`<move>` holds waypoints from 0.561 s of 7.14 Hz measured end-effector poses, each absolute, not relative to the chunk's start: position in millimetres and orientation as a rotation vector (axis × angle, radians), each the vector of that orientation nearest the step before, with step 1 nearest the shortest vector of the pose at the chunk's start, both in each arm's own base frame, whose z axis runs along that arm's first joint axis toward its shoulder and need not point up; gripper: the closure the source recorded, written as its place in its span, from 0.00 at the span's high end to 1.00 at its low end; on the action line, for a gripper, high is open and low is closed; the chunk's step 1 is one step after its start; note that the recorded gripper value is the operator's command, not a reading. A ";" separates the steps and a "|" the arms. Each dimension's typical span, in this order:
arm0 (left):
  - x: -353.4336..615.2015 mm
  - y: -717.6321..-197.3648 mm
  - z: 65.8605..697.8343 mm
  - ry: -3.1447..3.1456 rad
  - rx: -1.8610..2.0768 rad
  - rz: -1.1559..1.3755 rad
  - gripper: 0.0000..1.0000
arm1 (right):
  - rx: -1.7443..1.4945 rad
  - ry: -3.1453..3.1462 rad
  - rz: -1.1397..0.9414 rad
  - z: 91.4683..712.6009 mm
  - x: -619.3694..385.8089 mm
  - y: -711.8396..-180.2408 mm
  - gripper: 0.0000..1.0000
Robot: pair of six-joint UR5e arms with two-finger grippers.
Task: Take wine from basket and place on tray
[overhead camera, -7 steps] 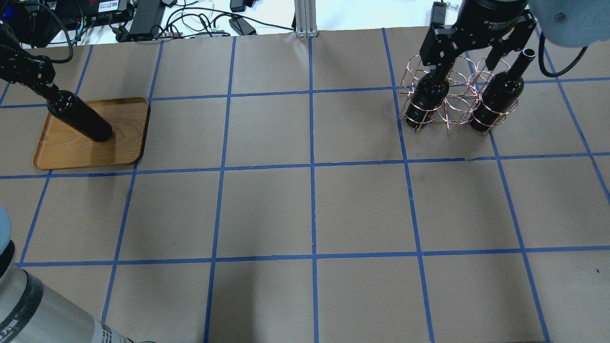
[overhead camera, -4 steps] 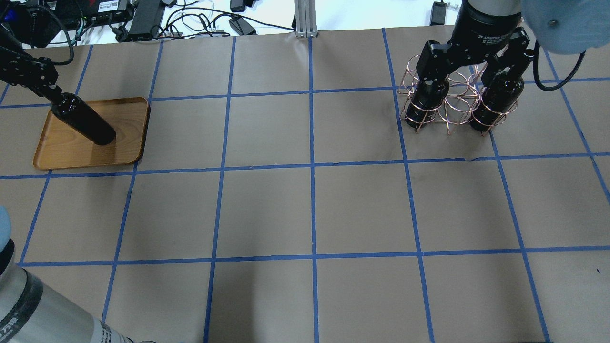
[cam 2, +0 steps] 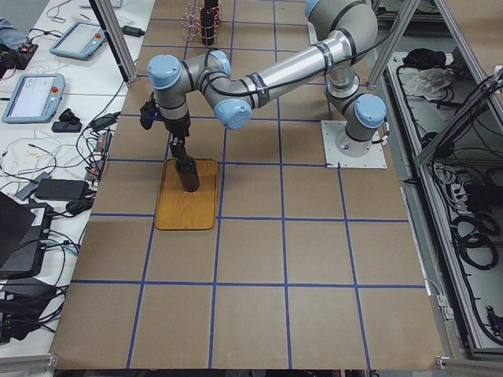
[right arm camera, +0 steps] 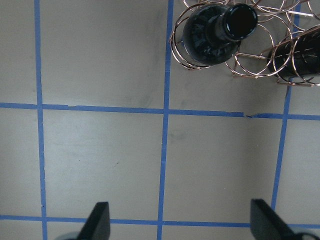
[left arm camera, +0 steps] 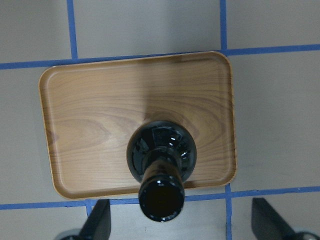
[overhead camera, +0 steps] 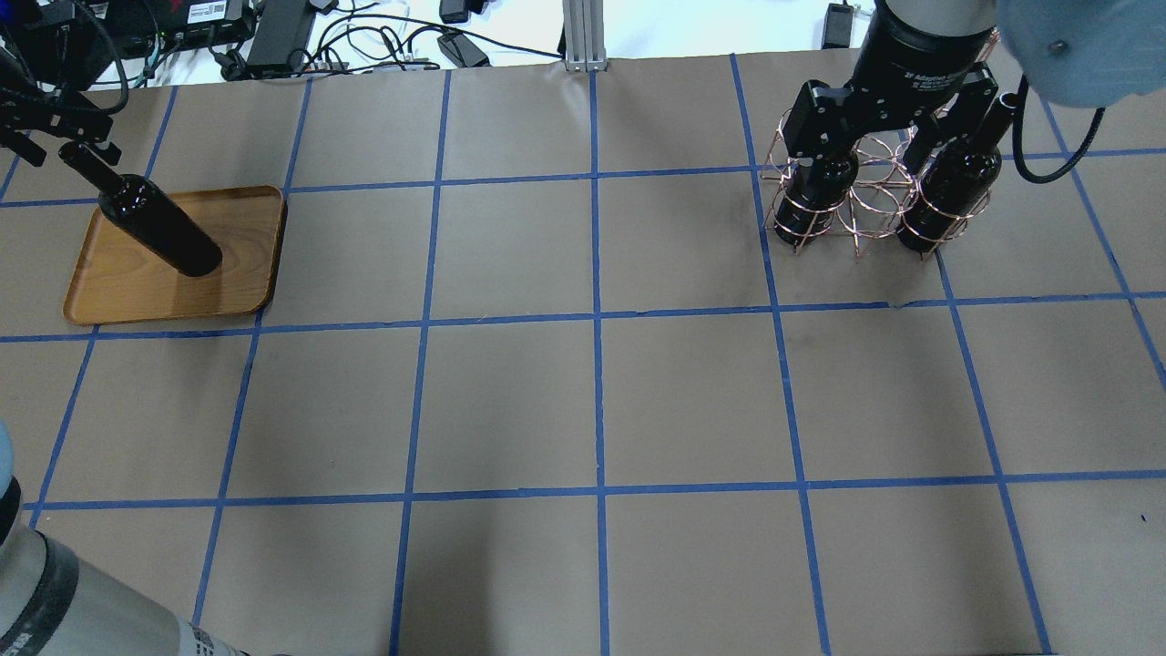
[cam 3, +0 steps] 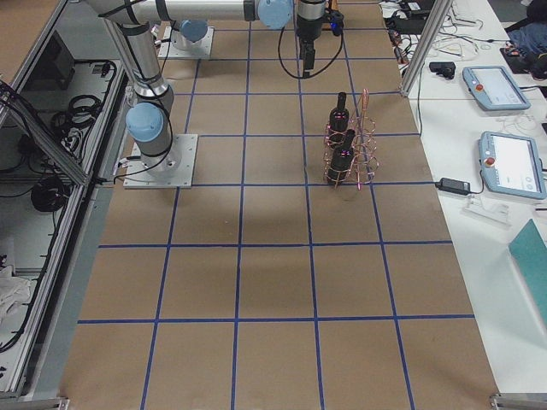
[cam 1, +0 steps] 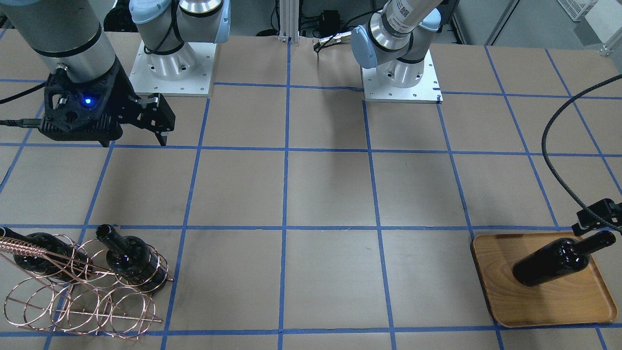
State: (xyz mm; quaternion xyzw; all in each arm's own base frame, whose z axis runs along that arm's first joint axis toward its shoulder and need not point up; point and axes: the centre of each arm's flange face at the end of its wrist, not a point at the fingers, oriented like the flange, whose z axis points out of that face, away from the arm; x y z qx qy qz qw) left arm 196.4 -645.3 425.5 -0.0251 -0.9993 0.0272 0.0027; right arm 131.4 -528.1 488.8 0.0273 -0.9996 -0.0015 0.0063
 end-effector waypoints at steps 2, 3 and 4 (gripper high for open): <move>149.7 -624.1 471.0 -3.120 -0.134 0.089 1.00 | 0.082 -3.133 0.004 495.6 131.4 -524.0 1.00; 101.3 -616.9 489.5 -3.123 -0.156 0.097 1.00 | 0.080 -3.131 0.003 500.3 131.2 -520.7 1.00; 41.3 -606.6 504.7 -3.125 -0.122 0.115 1.00 | 0.073 -3.126 0.003 504.8 130.6 -517.4 1.00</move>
